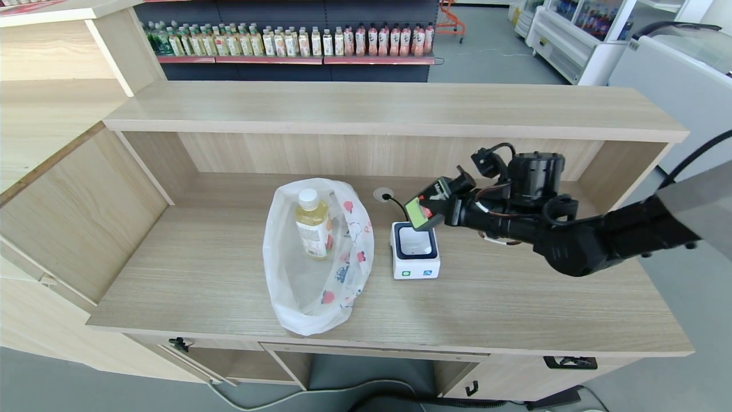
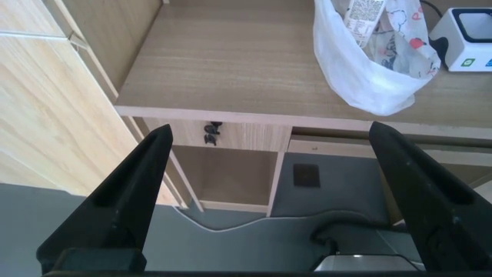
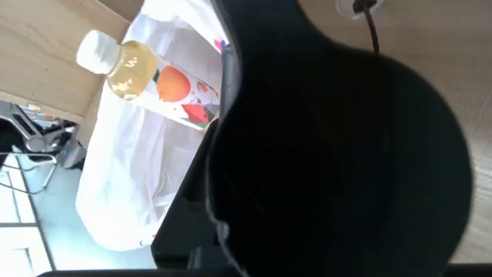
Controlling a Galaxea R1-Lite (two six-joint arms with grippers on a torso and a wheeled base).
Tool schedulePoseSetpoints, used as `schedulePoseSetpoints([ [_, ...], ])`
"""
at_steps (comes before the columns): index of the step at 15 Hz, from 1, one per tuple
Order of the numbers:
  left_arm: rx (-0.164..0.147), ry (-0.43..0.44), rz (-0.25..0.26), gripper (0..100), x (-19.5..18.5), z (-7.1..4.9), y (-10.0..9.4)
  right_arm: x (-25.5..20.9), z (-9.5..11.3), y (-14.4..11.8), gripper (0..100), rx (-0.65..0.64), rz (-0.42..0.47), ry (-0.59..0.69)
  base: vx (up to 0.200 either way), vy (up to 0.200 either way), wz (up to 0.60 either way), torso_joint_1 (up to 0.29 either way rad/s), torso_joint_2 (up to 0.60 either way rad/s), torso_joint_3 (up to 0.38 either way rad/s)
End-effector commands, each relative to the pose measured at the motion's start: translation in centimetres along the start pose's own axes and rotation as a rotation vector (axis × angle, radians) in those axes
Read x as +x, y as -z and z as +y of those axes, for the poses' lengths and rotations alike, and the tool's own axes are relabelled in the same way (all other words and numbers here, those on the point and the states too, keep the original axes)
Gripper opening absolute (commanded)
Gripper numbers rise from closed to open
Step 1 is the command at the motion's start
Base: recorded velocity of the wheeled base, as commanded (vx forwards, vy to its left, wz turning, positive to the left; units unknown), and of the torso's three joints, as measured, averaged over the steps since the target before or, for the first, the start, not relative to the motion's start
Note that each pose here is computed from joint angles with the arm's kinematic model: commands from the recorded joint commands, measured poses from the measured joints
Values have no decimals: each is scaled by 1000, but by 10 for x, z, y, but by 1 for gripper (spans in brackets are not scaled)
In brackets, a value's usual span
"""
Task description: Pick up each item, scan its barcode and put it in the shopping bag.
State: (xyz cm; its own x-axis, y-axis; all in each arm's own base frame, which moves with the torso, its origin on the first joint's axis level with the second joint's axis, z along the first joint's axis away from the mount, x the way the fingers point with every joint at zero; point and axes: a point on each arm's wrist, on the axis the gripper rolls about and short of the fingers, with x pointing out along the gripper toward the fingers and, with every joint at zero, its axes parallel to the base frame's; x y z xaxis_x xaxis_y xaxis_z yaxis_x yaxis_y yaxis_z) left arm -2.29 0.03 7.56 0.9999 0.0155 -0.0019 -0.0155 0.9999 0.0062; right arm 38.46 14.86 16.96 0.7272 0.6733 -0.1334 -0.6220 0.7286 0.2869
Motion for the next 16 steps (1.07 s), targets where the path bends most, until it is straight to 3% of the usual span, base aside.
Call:
schedulePoseSetpoints([
  [1, 0, 0, 1, 100, 0, 0, 0, -73, 3, -29, 0, -292, 6, 93, 0, 0, 0, 0, 0, 0],
  [3, 0, 0, 0, 100, 0, 0, 0, -94, -1, -20, 0, -389, 38, 128, 0, 0, 0, 0, 0, 0],
  [12, 0, -1, 0, 100, 0, 0, 0, -133, 17, 3, 0, -358, 92, 126, 0, 0, 0, 0, 0, 0],
  [16, 0, 0, 0, 100, 0, 0, 0, -135, 26, -1, 0, -299, 69, 103, 0, 200, 0, 4, -1, 2],
])
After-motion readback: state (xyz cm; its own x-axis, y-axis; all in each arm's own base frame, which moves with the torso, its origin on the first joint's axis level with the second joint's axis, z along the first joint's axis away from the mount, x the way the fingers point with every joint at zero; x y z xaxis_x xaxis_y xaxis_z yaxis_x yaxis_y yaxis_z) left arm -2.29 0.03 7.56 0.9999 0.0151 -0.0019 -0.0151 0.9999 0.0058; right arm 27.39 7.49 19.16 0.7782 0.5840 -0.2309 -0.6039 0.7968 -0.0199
